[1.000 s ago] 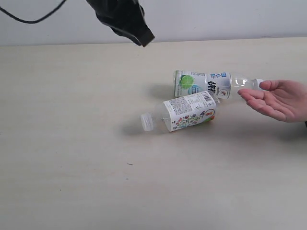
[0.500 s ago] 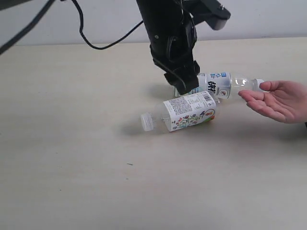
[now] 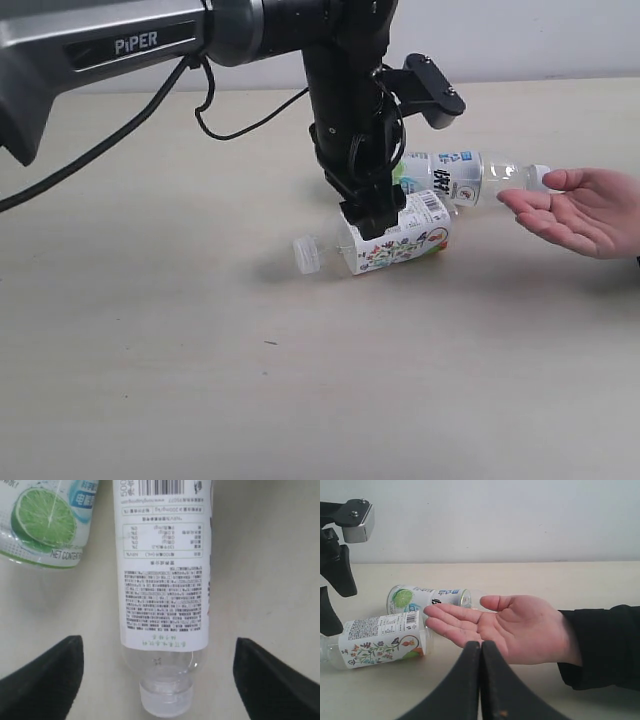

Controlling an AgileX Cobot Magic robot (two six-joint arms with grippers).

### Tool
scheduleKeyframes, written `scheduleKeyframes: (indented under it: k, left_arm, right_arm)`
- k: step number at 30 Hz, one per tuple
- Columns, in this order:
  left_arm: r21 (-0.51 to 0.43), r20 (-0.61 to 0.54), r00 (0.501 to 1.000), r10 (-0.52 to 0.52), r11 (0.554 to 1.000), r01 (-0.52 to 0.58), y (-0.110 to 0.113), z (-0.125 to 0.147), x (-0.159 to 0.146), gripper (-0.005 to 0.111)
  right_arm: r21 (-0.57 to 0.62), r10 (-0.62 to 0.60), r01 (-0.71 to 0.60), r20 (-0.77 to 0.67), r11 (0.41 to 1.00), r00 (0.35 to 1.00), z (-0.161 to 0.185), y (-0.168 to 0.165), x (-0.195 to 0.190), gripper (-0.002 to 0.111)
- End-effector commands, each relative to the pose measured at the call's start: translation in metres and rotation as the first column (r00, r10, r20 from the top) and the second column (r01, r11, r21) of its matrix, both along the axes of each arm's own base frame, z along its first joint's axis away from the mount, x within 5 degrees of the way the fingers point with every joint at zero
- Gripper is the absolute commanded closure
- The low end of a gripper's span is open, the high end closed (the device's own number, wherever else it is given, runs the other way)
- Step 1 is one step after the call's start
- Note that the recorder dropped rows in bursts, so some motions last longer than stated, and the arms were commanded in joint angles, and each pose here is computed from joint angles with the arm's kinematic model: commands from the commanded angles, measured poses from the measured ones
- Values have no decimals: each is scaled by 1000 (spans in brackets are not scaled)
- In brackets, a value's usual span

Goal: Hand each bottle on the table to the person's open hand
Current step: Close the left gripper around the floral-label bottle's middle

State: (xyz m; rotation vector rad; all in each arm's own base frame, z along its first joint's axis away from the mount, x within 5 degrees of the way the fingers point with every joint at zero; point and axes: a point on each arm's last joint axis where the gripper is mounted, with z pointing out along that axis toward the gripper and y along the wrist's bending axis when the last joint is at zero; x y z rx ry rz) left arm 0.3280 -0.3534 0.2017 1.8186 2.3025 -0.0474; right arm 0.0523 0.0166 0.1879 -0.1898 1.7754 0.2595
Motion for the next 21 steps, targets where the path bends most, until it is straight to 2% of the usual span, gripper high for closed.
scheduleKeyframes:
  k: [1, 7, 10, 21]
  left_arm:
    - [-7, 7, 1000, -4, 1000, 4, -4, -4, 1, 23]
    - [29, 3, 1000, 13, 1000, -13, -5, -26, 6, 23]
    - [30, 36, 999, 25, 999, -26, -6, -30, 10, 23]
    - [36, 7, 999, 41, 999, -41, -8, -43, 10, 23]
  right_arm:
    - [-1, 1, -1, 10, 1000, 1000, -1, 0, 0, 108]
    - [-1, 1, -1, 10, 1000, 1000, -1, 0, 0, 108]
    - [-1, 1, -1, 10, 1000, 1000, -1, 0, 0, 108]
    - [-1, 1, -1, 10, 1000, 1000, -1, 0, 0, 108]
